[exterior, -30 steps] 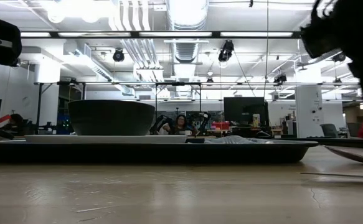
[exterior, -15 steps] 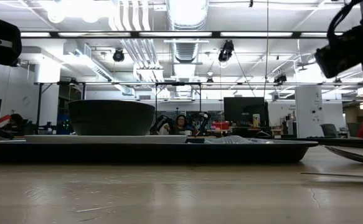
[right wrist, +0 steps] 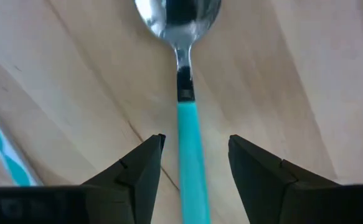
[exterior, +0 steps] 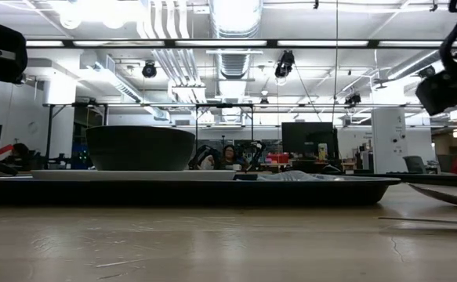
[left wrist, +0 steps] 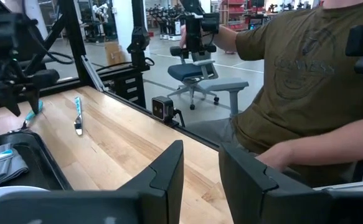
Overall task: Set up tray
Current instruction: Put the spoon on top of the napkin on the left of the fork
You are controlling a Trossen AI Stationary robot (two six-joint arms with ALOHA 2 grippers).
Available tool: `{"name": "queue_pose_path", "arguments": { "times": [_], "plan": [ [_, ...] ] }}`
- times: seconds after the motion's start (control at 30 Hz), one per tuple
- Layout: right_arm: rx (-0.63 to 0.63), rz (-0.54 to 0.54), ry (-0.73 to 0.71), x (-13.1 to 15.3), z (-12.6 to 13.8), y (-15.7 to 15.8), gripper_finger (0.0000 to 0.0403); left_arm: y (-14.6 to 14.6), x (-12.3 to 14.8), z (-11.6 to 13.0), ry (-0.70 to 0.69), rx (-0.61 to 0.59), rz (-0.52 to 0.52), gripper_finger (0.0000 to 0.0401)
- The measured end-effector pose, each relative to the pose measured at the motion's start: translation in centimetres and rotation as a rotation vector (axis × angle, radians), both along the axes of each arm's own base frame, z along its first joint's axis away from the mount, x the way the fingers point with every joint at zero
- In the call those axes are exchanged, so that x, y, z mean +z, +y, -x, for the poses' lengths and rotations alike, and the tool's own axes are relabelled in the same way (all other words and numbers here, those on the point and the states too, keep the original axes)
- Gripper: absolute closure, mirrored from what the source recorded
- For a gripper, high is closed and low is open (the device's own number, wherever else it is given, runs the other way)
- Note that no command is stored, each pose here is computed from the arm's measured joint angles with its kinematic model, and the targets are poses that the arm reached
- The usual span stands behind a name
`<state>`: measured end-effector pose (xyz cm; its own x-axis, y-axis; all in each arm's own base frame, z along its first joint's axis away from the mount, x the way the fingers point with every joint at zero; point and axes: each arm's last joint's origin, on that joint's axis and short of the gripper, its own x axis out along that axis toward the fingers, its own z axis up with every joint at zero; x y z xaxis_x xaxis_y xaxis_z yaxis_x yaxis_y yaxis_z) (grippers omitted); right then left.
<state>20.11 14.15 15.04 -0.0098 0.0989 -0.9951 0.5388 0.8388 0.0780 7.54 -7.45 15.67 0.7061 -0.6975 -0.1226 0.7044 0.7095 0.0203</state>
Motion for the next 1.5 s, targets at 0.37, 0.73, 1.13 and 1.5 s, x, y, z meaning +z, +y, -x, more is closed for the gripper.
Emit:
{"name": "queue_pose_path", "arguments": {
  "times": [0.37, 0.73, 1.13, 1.5],
  "plan": [
    [0.038, 0.039, 0.091, -2.4, -0.2, 0.7, 0.0255, 0.0, 0.0, 0.0, 0.0, 0.0, 0.0, 0.0317],
    [-0.155, -0.016, 0.011, 0.4, 0.1, 0.5, 0.0368, 0.0, 0.0, 0.0, 0.0, 0.0, 0.0, 0.0317],
    [-0.441, -0.015, 0.034, 2.4, 0.3, -1.0, 0.0368, 0.0, 0.0, 0.0, 0.0, 0.0, 0.0, 0.0317],
    [-0.584, -0.029, 0.04, 2.4, -1.6, -4.5, 0.0356, 0.0, 0.0, 0.0, 0.0, 0.0, 0.0, 0.0317]
  ]
}}
